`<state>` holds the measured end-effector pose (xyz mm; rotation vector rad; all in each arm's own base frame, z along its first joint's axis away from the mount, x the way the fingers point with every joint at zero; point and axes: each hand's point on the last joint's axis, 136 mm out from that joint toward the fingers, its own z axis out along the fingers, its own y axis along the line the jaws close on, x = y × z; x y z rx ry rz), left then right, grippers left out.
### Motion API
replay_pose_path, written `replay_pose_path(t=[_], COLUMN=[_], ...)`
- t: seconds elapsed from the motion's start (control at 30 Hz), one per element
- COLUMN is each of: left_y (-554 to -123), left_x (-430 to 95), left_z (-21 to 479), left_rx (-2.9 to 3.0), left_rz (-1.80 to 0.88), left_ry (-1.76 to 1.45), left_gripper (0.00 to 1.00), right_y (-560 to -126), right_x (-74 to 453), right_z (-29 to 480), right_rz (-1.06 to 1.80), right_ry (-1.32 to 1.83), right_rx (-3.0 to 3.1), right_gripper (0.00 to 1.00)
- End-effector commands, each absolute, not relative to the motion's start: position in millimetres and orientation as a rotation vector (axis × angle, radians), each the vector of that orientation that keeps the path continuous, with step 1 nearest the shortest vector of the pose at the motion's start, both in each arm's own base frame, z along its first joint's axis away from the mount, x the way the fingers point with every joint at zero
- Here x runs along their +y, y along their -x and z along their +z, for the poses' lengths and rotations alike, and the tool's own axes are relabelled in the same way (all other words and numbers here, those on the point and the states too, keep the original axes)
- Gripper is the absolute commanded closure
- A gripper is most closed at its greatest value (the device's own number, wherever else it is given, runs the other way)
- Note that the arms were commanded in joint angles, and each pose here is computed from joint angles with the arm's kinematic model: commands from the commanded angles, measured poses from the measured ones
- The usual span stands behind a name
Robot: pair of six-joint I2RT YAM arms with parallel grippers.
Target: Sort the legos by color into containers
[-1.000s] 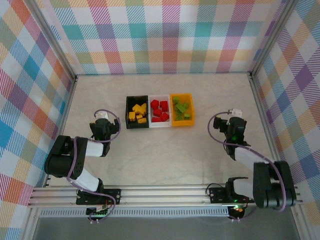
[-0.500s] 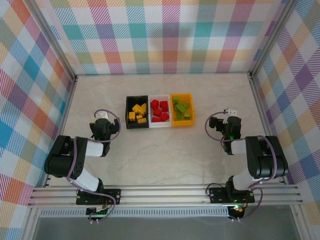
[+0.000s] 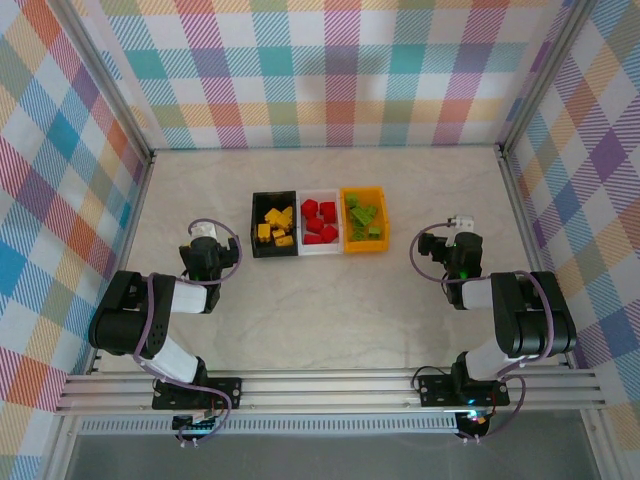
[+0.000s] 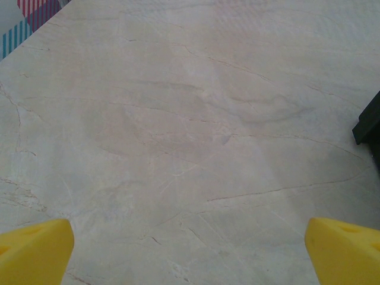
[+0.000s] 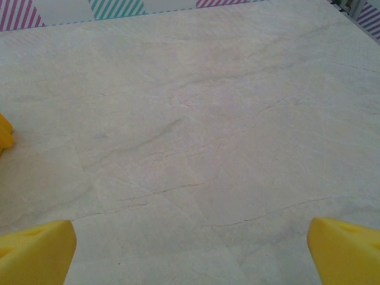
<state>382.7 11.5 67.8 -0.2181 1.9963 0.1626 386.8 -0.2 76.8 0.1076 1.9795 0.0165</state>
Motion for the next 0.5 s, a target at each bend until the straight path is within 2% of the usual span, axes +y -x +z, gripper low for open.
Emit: replay_pose_path(t=[0.0,0.47], left_y=[-391.4,-391.9], left_x=[10.9,10.4], left_z=[82.8,82.9], left_rx=[1.943,1.944], left_rz=[0.140,0.140], left_ry=[0.232,0.228], left_gripper=[0.00,0.00], right_y=[-395.1,-395.1], right_x=[1.5,1.7], right_z=[93.1,93.4], right_rz=[0.014,0.015], right_ry=[-0.095,-0.094], right_rx=[1.921,1.920], right_gripper=[0.00,0.00])
